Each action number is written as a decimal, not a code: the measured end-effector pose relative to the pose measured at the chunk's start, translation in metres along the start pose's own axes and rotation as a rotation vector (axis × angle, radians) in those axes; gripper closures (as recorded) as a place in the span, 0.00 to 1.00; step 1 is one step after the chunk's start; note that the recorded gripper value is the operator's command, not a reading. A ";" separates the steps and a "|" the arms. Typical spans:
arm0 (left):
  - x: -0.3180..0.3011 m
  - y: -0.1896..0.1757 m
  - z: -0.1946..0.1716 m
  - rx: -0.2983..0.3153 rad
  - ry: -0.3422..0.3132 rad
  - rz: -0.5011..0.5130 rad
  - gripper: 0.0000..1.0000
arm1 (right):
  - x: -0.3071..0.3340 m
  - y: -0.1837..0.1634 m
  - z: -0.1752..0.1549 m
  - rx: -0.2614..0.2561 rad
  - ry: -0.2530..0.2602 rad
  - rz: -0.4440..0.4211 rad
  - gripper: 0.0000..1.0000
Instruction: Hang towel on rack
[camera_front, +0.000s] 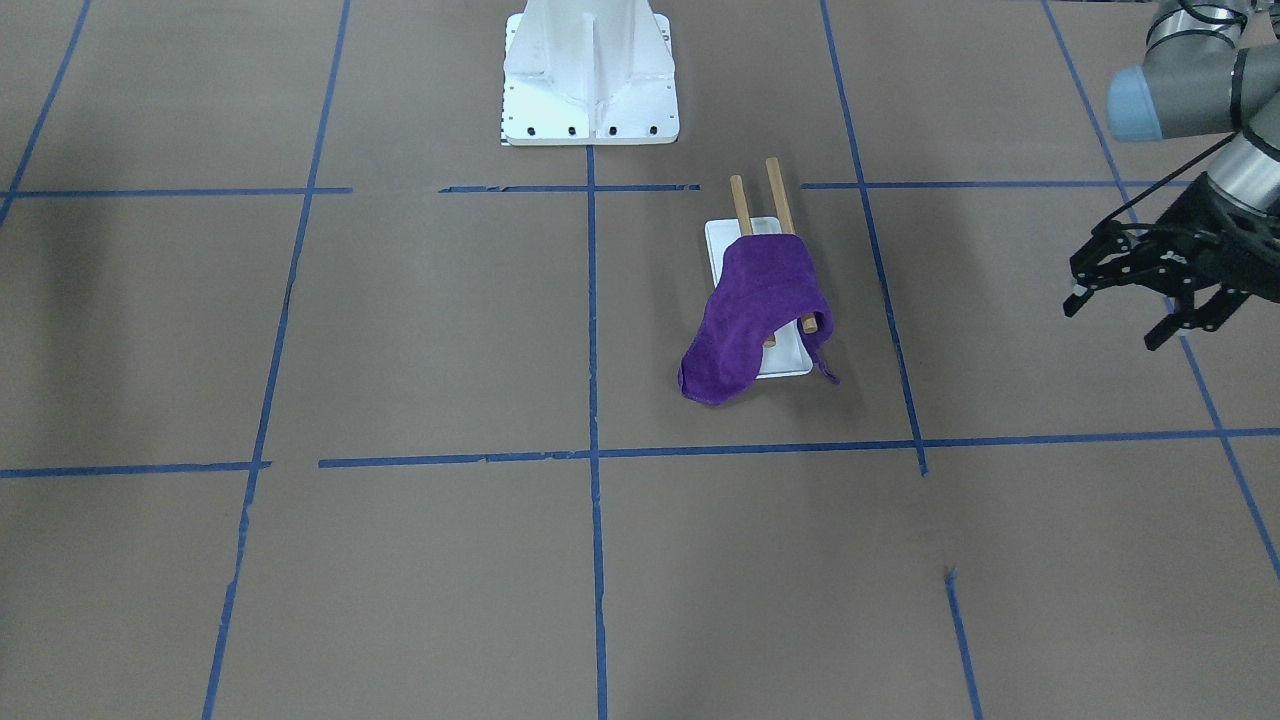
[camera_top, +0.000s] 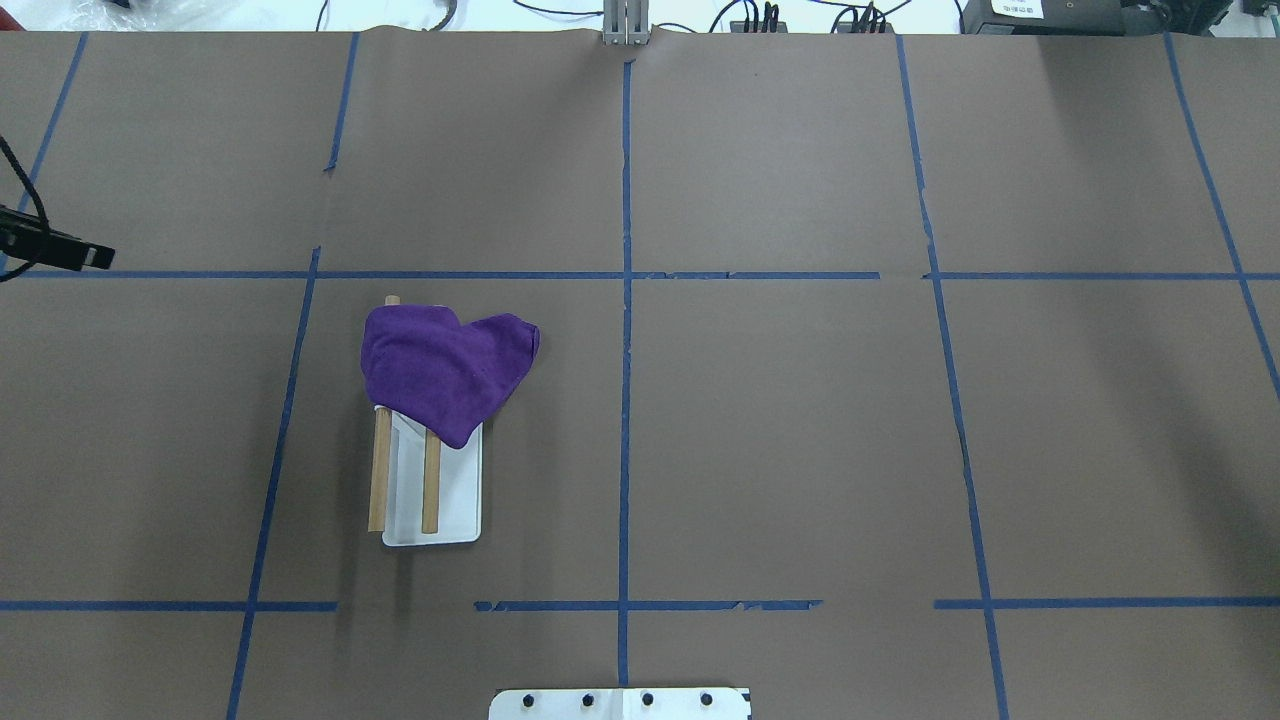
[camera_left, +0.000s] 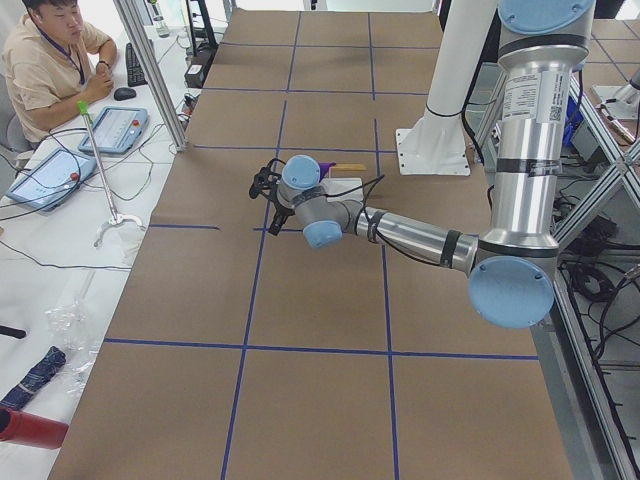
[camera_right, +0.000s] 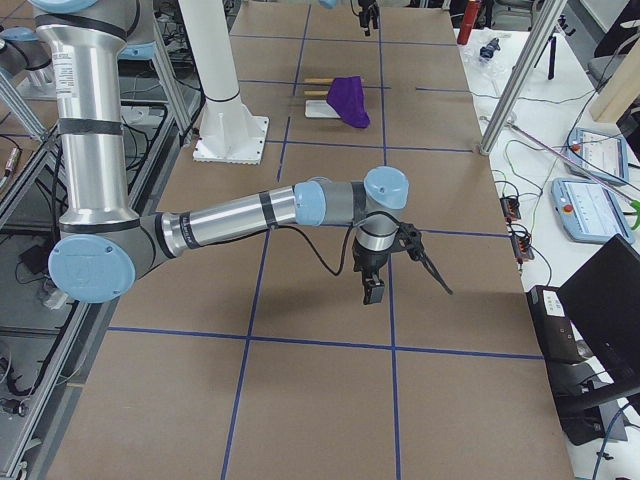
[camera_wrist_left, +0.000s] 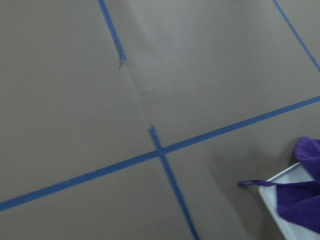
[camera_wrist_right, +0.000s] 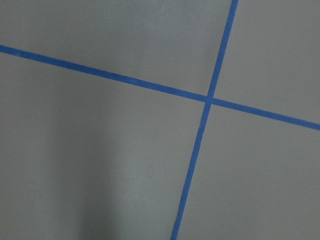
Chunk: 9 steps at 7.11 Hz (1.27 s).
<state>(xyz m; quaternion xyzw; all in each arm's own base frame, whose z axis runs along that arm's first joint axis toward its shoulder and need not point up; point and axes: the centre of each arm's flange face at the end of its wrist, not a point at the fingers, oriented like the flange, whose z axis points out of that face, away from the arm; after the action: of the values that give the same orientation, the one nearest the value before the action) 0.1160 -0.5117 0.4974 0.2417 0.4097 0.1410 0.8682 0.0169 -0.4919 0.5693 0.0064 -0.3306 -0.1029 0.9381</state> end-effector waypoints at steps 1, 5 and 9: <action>-0.046 -0.001 -0.030 -0.033 -0.079 0.031 0.00 | 0.016 0.012 0.010 -0.017 -0.026 0.042 0.00; -0.141 0.053 -0.066 -0.268 -0.194 -0.219 0.00 | 0.055 0.061 0.030 -0.026 -0.054 0.130 0.00; -0.156 0.095 -0.065 -0.330 -0.191 -0.280 0.00 | 0.059 0.073 0.031 0.000 -0.050 0.173 0.00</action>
<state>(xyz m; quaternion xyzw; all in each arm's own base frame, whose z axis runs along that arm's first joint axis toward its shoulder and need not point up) -0.0368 -0.4808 0.6130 0.0497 0.3265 0.0606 0.9420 0.0560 -0.4307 0.6357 -0.0246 -0.3532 -0.0214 0.9350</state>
